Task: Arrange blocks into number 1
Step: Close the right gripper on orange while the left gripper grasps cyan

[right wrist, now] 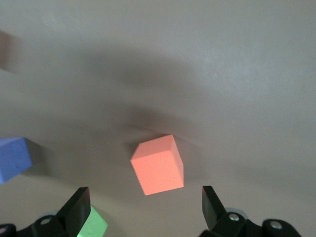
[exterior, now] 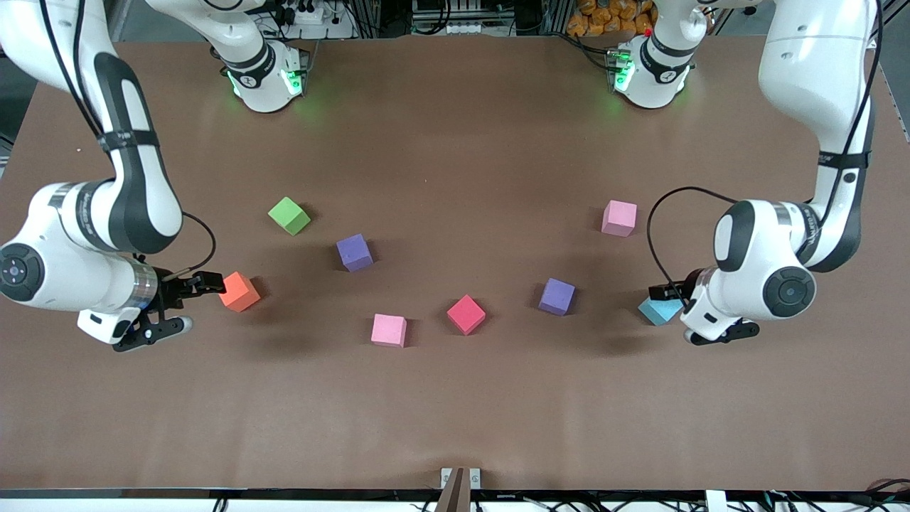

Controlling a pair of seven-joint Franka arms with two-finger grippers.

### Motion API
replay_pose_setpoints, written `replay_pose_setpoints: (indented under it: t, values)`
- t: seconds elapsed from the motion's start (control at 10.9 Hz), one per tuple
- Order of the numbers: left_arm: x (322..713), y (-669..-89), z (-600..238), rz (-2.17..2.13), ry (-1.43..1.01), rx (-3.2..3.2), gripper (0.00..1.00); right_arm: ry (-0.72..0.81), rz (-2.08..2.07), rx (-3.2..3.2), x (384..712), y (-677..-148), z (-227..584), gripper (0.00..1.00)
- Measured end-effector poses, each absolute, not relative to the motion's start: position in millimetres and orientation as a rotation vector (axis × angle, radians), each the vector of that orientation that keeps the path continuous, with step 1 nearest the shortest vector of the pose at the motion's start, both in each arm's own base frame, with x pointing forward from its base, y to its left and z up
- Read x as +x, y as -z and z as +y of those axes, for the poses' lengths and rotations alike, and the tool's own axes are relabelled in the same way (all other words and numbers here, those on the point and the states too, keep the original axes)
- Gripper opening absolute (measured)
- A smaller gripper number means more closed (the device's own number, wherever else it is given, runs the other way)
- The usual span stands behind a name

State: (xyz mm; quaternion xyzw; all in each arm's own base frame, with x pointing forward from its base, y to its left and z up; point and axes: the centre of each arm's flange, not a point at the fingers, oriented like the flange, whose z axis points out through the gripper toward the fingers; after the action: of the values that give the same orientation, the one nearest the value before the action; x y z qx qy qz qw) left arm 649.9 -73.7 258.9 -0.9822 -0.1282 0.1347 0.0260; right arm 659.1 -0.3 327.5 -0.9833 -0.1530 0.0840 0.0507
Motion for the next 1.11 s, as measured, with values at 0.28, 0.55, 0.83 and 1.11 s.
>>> replay_pose_setpoints:
  t: [0.28,0.55,0.83,1.11]
  values:
    - [648,-244,-67,-0.687,-0.345,-2.981,1.0,-0.332,-0.454,-2.982,651,-284,-3,1.0]
    - [652,-242,-70,-0.932,-0.262,-2.926,1.0,-0.369,-0.452,-2.977,649,-260,-3,1.0]
    - [652,-224,-76,-1.048,-0.24,-2.886,1.0,-0.372,-0.473,-2.975,649,-250,1,1.0]
    - [650,-210,-77,-1.043,-0.267,-2.875,1.0,-0.352,-0.543,-2.964,651,-242,1,1.0]
